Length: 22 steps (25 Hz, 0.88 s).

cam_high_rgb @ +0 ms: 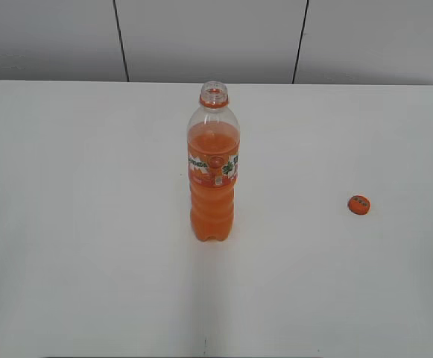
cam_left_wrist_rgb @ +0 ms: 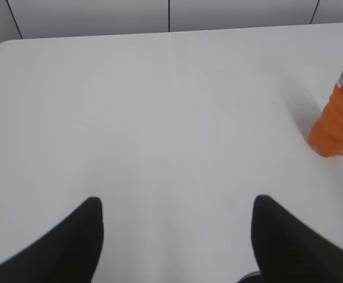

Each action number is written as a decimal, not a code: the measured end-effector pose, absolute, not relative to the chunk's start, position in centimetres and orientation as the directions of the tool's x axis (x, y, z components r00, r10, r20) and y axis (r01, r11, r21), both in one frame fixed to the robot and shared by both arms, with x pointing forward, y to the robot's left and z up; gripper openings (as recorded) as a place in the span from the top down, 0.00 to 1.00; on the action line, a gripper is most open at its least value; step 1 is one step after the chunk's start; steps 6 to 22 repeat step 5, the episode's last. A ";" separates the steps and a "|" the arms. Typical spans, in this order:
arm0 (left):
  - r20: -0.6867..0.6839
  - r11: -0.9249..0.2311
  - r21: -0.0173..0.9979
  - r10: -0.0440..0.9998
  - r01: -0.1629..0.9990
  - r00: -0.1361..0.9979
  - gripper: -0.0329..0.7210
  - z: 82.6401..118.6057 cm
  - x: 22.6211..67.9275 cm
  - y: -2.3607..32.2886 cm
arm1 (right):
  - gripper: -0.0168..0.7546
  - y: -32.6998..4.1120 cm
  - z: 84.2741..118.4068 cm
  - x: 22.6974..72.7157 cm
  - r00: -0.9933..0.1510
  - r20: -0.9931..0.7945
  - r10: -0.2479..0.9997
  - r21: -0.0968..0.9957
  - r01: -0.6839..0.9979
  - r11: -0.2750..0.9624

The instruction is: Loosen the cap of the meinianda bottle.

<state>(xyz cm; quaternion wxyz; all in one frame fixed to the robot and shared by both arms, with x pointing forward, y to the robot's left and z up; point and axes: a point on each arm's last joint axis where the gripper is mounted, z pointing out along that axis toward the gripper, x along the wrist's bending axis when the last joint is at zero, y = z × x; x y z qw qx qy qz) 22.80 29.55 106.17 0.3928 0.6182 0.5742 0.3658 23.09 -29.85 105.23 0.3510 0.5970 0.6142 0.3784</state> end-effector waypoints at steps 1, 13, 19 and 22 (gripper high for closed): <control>0.001 -0.032 0.906 0.997 0.423 0.073 0.32 106.2 22.8 29.5 | 0.24 -29.9 105.2 23.1 -0.041 0.021 0.999 0.884 0.468 0.001; 0.001 -0.032 0.906 0.997 0.423 0.073 0.32 106.2 22.8 29.5 | 0.24 -29.9 105.2 23.1 -0.041 0.021 0.999 0.884 0.468 0.001; 0.001 -0.032 0.906 0.997 0.423 0.073 0.32 106.2 22.8 29.5 | 0.24 -29.9 105.2 23.1 -0.041 0.021 0.999 0.884 0.468 0.001; 0.001 -0.032 0.906 0.997 0.423 0.073 0.32 106.2 22.8 29.5 | 0.24 -29.9 105.2 23.1 -0.041 0.021 0.999 0.884 0.468 0.001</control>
